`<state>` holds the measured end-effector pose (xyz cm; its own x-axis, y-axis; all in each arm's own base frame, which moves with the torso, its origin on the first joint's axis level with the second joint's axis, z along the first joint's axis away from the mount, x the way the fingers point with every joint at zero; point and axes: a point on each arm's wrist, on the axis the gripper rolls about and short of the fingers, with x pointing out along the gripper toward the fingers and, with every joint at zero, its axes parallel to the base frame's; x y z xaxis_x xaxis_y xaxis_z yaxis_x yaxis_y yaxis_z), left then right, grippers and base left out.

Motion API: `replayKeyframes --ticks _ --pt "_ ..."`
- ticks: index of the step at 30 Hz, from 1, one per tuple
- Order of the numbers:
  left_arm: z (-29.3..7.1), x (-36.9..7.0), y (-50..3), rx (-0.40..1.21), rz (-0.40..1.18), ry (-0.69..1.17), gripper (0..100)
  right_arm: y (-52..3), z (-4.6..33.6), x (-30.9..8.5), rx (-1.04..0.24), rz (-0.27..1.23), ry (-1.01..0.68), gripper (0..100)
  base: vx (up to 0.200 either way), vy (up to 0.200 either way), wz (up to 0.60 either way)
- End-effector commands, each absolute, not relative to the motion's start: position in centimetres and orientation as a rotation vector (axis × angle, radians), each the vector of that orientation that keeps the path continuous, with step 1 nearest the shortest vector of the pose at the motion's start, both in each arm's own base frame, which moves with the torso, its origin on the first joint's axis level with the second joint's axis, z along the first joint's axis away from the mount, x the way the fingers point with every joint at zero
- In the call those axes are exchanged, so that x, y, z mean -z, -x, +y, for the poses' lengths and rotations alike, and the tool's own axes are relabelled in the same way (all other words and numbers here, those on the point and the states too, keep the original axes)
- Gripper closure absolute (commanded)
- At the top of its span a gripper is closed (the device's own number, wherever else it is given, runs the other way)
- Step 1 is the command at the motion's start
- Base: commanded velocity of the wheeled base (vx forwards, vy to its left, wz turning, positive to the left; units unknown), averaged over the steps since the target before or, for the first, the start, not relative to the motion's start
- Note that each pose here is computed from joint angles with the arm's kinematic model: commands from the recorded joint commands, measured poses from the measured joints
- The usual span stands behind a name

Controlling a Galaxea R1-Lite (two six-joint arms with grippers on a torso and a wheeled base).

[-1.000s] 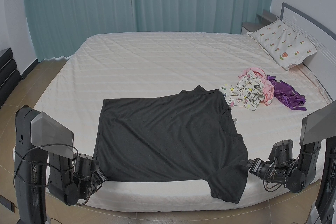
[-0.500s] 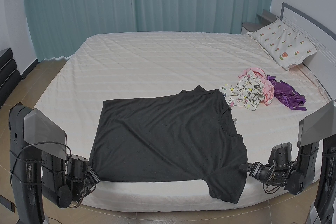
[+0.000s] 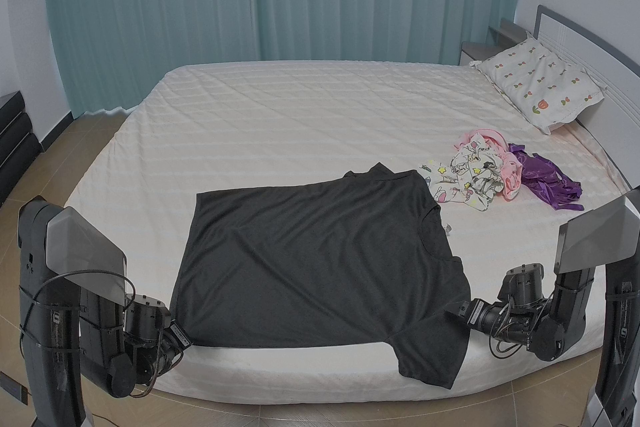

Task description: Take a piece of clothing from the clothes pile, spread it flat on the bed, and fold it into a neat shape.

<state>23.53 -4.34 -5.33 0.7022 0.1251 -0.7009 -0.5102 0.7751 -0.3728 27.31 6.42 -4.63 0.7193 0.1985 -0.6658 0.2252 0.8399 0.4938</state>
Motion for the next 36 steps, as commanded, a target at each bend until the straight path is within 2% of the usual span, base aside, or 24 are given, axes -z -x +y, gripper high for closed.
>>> replayKeyframes --ticks 1,10,20,21,26,30,36 --pt "-4.3 5.4 -23.5 -0.376 0.707 0.592 100 -28.1 6.6 5.6 0.013 0.810 -0.557 100 0.000 0.000 0.00" --pt "-4.3 5.4 -23.7 -0.374 0.700 0.597 100 -32.8 6.5 4.0 0.017 0.725 -0.543 100 0.000 0.000 0.00" --pt "-4.4 5.8 -23.7 -0.377 0.711 0.592 100 -34.8 6.7 4.3 -0.063 0.692 -0.385 100 0.000 0.000 0.00" --pt "-4.4 5.8 -23.6 -0.377 0.713 0.592 100 -34.8 6.7 4.6 -0.064 0.699 -0.376 0 0.000 0.000 0.00" --pt "-4.4 5.8 -23.7 -0.379 0.712 0.595 100 -34.8 6.4 4.6 -0.058 0.690 -0.389 0 0.000 0.000 0.00" --pt "-4.4 5.8 -23.7 -0.377 0.712 0.596 100 -33.9 4.9 2.4 -0.022 0.665 -0.458 0 0.000 0.000 0.00" --pt "-4.4 5.8 -23.8 -0.376 0.709 0.597 100 -29.7 4.9 0.6 -0.101 0.754 -0.551 0 0.000 0.000 0.00"
